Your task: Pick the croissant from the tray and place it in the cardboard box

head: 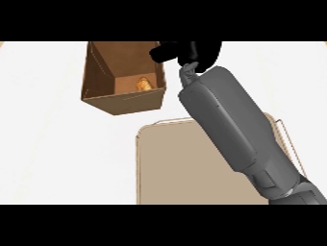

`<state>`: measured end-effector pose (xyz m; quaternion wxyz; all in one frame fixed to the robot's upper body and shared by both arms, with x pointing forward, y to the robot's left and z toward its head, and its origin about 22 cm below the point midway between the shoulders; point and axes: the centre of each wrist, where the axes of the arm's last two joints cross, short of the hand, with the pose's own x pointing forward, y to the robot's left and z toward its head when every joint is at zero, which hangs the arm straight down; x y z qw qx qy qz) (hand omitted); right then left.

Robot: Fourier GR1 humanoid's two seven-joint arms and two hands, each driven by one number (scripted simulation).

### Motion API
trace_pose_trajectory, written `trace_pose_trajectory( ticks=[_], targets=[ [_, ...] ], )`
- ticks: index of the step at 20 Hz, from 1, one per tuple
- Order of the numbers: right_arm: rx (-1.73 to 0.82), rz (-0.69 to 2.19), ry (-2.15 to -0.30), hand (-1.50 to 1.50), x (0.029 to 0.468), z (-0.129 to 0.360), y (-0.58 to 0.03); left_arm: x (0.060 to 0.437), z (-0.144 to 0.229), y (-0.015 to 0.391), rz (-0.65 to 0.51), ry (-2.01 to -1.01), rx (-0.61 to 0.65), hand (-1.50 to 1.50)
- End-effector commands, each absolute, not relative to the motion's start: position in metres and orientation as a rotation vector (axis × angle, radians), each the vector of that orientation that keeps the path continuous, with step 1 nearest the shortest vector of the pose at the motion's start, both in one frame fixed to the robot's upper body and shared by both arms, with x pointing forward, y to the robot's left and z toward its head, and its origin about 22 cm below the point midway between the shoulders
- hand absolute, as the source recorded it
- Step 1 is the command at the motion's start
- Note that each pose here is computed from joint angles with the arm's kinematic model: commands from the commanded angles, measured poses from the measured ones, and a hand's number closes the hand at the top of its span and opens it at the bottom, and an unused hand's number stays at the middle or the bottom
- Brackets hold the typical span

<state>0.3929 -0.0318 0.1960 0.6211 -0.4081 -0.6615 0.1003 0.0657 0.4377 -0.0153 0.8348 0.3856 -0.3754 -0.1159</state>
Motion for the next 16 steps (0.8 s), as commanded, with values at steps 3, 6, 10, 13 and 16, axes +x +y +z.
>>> trace_pose_trajectory(
  ticks=[3, 6, 10, 13, 16],
  targets=[
    [-0.900, -0.010, -1.635, -1.50, 0.395, 0.207, -0.033, 0.160, 0.023, 0.394, -0.199, -1.273, 0.696, 0.00],
    [-0.870, -0.055, -1.642, -1.50, 0.394, 0.200, -0.037, 0.159, 0.021, 0.396, -0.194, -1.267, 0.707, 0.00],
    [-0.846, -0.119, -1.645, -1.50, 0.393, 0.195, -0.044, 0.153, 0.016, 0.397, -0.160, -1.248, 0.709, 0.00],
    [-0.847, -0.154, -1.635, -1.50, 0.392, 0.187, -0.053, 0.143, 0.014, 0.399, -0.159, -1.229, 0.719, 0.00],
    [-0.858, -0.153, -1.620, -1.50, 0.390, 0.177, -0.060, 0.138, 0.014, 0.409, -0.141, -1.210, 0.752, 0.00]
  ],
)
